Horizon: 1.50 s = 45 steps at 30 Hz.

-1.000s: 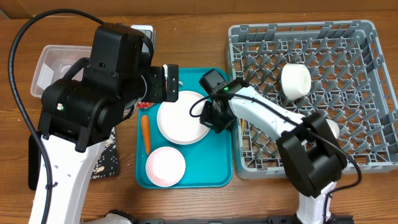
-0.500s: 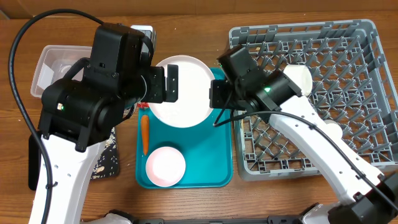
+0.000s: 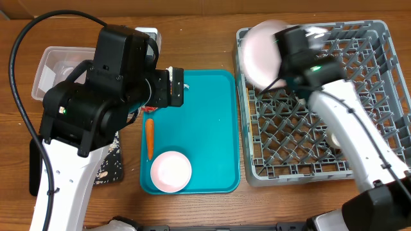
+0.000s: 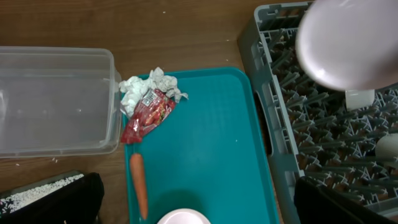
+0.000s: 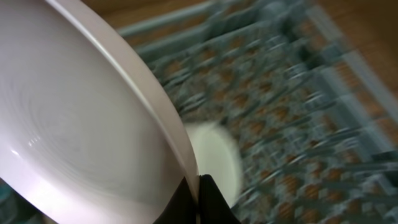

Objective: Sort waste into correct bins and load items into the dishwasher
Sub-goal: 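Lift the white plate and carry it into the grey rack, then release the plate upright in the rack and move right gripper to tray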

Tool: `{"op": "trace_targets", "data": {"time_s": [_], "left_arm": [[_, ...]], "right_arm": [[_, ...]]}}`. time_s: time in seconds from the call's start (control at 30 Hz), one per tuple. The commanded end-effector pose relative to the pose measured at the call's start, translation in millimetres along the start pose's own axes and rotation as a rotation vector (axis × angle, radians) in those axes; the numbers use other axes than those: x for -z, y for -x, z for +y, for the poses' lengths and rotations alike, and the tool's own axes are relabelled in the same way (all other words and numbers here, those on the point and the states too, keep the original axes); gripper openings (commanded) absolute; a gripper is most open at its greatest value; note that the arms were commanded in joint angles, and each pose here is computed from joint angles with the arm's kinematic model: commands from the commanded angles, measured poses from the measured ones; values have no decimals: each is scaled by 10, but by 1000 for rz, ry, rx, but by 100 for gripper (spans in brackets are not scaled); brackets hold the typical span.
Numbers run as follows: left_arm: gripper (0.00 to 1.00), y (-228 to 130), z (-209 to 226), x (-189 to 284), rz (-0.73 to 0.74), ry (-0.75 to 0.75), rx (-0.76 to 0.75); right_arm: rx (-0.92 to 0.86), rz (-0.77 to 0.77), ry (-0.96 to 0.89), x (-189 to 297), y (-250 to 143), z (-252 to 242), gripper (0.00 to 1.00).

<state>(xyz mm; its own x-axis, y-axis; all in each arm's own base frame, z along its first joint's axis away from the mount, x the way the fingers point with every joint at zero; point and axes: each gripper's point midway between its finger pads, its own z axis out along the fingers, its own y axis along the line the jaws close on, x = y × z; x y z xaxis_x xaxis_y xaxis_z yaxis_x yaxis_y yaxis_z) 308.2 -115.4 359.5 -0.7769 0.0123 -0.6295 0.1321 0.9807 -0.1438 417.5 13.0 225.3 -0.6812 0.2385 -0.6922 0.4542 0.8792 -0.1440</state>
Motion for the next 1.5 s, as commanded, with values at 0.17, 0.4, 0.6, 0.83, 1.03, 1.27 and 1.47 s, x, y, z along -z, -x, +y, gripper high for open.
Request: {"op": "trace_targets", "data": {"time_s": [0.17, 0.4, 0.6, 0.83, 1.03, 1.27, 1.47], "left_arm": [[100, 49, 99, 38, -27, 51, -11], [100, 63, 97, 38, -33, 50, -11], [100, 38, 103, 38, -23, 53, -12], [100, 3, 115, 38, -9, 58, -13], [100, -3, 117, 38, -6, 58, -13], [100, -6, 119, 38, -5, 59, -13], [100, -19, 135, 39, 0, 68, -14]], "right_arm": [[-173, -167, -399, -152, 550, -1284, 4], [-88, -80, -470, -377, 431, -1497, 4], [18, 30, -535, -571, 120, -1514, 4], [54, 31, -620, -563, 67, -1622, 4], [99, 116, -500, -605, -128, -1374, 4], [173, 159, -421, -407, -267, -1082, 71], [31, 85, -163, 205, 26, -761, 100]]}}
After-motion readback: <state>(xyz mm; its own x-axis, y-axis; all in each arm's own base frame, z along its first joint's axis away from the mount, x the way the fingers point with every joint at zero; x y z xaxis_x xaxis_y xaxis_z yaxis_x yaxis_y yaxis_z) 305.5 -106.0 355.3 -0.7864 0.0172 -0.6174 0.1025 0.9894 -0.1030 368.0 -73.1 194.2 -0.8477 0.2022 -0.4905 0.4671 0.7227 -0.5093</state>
